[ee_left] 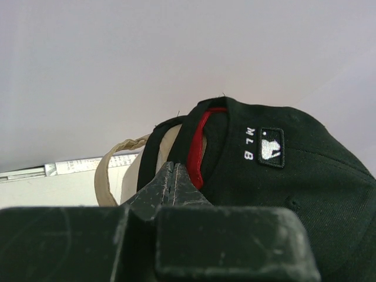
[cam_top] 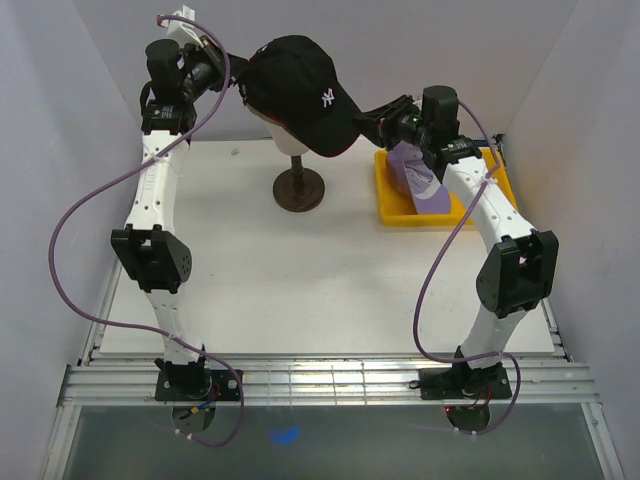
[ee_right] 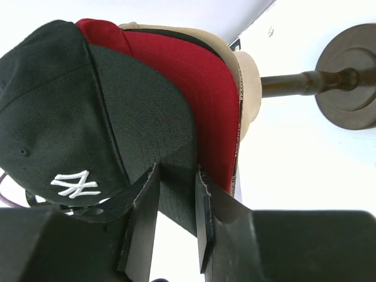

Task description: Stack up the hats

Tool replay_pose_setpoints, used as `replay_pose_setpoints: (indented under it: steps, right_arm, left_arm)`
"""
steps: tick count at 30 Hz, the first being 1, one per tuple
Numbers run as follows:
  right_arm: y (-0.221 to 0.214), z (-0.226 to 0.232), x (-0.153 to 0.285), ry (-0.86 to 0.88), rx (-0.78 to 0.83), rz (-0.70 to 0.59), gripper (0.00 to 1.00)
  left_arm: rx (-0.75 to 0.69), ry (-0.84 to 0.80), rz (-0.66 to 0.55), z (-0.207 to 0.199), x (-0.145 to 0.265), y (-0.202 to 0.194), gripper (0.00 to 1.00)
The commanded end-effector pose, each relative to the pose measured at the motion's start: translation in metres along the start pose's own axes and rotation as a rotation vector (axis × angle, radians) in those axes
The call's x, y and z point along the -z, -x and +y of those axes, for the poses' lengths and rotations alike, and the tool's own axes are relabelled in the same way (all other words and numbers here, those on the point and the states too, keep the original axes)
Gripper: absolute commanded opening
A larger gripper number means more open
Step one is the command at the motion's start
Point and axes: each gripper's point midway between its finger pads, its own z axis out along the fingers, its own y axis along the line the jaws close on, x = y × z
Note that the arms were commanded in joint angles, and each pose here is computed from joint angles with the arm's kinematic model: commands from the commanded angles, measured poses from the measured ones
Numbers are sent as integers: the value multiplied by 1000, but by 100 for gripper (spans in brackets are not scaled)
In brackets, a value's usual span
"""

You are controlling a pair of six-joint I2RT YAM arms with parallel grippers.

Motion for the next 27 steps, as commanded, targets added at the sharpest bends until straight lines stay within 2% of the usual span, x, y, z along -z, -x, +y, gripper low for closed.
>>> replay_pose_setpoints:
  steps: [1, 4, 9, 22, 27]
  right_arm:
    - [5, -83, -10, -285, 15, -21, 23]
    - [6, -85, -11, -306, 48, -5, 26]
    - [6, -82, -8, -316, 96, 1, 38]
    - [7, -72, 0, -316, 211, 25, 50]
    - [3, -71, 0, -301, 229, 26, 51]
  left_arm:
    - [113, 150, 267, 55, 7, -82, 0]
    - [115, 149, 265, 57, 8, -80, 2]
    - [115, 140, 260, 55, 8, -77, 8]
    - [116, 122, 257, 51, 7, -75, 24]
    - [113, 107, 255, 49, 7, -74, 40]
